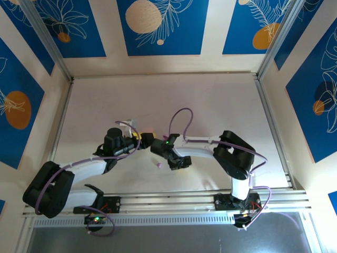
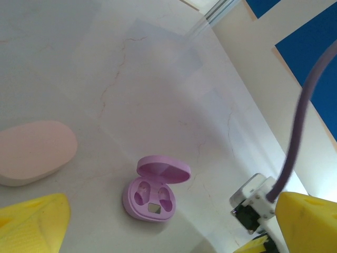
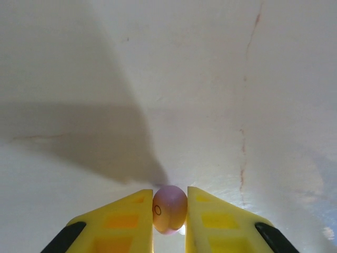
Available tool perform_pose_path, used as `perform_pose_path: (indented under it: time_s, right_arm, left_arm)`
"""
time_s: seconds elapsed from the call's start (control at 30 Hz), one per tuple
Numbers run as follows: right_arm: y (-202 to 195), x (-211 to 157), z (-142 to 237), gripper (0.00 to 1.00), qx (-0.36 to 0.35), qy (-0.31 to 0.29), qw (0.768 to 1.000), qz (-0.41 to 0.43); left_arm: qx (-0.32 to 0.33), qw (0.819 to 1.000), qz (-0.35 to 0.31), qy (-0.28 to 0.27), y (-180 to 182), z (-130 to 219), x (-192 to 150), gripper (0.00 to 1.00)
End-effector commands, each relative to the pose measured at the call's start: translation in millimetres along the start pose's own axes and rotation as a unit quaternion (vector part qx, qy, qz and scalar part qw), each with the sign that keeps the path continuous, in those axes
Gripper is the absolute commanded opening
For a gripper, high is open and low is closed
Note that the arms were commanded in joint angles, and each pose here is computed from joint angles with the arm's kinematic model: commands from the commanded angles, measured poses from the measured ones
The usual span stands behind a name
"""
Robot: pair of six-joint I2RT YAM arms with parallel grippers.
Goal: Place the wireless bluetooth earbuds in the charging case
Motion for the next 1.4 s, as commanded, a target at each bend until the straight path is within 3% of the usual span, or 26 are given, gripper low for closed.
perform_pose_path:
  time_s: [0.0, 0.13, 0.33, 0.43, 0.87, 1.37]
  right_arm:
    - [-7.0, 10.2, 18.1, 0.17, 0.023, -0.051, 0.998, -0.003]
    - [-4.4, 24.1, 34.8, 0.17, 0.081, -0.103, 0.991, -0.004]
    - [1.4, 48.9, 47.3, 0.16, 0.182, -0.162, 0.969, -0.031]
    - [5.1, 58.2, 48.1, 0.16, 0.217, -0.183, 0.958, -0.046]
    - [8.0, 82.9, 35.7, 0.16, 0.287, -0.241, 0.923, -0.081]
    - [12.7, 94.0, 20.7, 0.16, 0.289, -0.238, 0.924, -0.081]
  left_arm:
    - [0.008, 1.000, -0.003, 0.017, 3.3, -6.0, -2.7, 0.97]
    - [0.014, 0.999, 0.005, 0.035, 7.8, -12.7, -6.6, 0.90]
    - [0.027, 0.998, 0.016, 0.057, 14.0, -20.7, -10.5, 0.66]
    - [0.027, 0.998, 0.019, 0.062, 15.2, -23.0, -11.5, 0.60]
    - [0.031, 0.997, 0.021, 0.064, 16.7, -23.6, -12.1, 0.58]
    - [0.028, 0.997, 0.020, 0.063, 16.2, -23.6, -11.9, 0.58]
Point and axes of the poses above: each hand's point on the last joint's axis, 136 mm out from that joint toward the fingers, its own z axis back along the fingers, its own y axis along the line the jaws close on, x = y × z, the point moved 5 cm from there along z, back along the fingers, and after that the axes turned 4 degrees about z, right-handed, at the moved point
